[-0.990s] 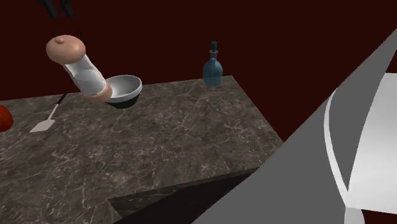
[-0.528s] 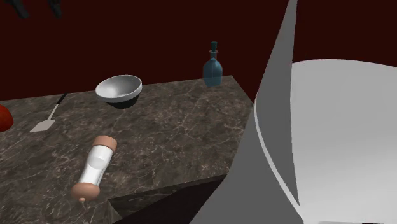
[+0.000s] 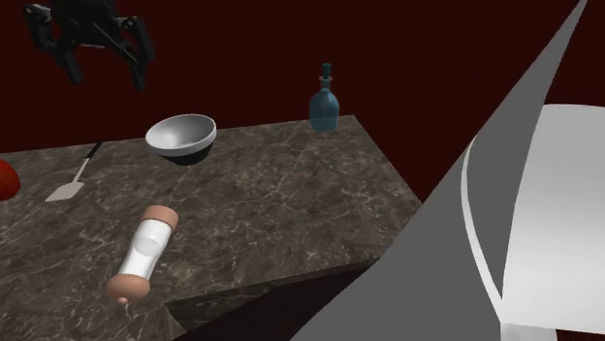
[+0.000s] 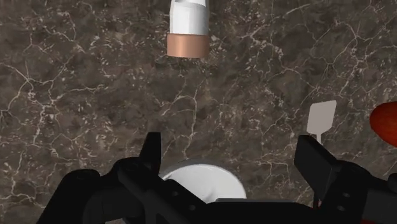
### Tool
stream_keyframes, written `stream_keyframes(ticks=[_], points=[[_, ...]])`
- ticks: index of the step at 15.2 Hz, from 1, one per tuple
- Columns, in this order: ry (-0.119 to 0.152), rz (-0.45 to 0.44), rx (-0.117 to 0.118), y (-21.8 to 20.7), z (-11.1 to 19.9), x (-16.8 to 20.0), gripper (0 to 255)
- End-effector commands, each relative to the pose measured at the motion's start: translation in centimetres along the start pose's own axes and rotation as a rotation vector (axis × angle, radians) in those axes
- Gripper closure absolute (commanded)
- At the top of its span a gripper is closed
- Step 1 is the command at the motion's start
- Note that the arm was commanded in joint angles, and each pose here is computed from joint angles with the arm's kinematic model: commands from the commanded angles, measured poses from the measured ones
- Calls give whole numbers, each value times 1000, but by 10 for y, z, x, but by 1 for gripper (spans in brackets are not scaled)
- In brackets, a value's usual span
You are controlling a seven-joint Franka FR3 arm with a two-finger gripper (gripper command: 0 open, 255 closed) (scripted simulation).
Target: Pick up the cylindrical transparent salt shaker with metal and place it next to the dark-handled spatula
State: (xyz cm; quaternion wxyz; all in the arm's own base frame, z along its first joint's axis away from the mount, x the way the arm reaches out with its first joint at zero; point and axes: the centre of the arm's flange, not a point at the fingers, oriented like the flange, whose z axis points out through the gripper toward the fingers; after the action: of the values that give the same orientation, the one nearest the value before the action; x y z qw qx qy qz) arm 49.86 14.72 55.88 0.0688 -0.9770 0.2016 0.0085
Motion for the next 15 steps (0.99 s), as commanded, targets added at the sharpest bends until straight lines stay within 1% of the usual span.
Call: stream_keyframes(ticks=[1, 7, 14, 15], points=[[-26, 26, 33, 15, 27, -1, 0], [-104, 95, 126, 48, 104, -4, 0], [-195, 177, 234, 78, 197, -17, 0], [-201, 181, 240, 80, 203, -18, 0]])
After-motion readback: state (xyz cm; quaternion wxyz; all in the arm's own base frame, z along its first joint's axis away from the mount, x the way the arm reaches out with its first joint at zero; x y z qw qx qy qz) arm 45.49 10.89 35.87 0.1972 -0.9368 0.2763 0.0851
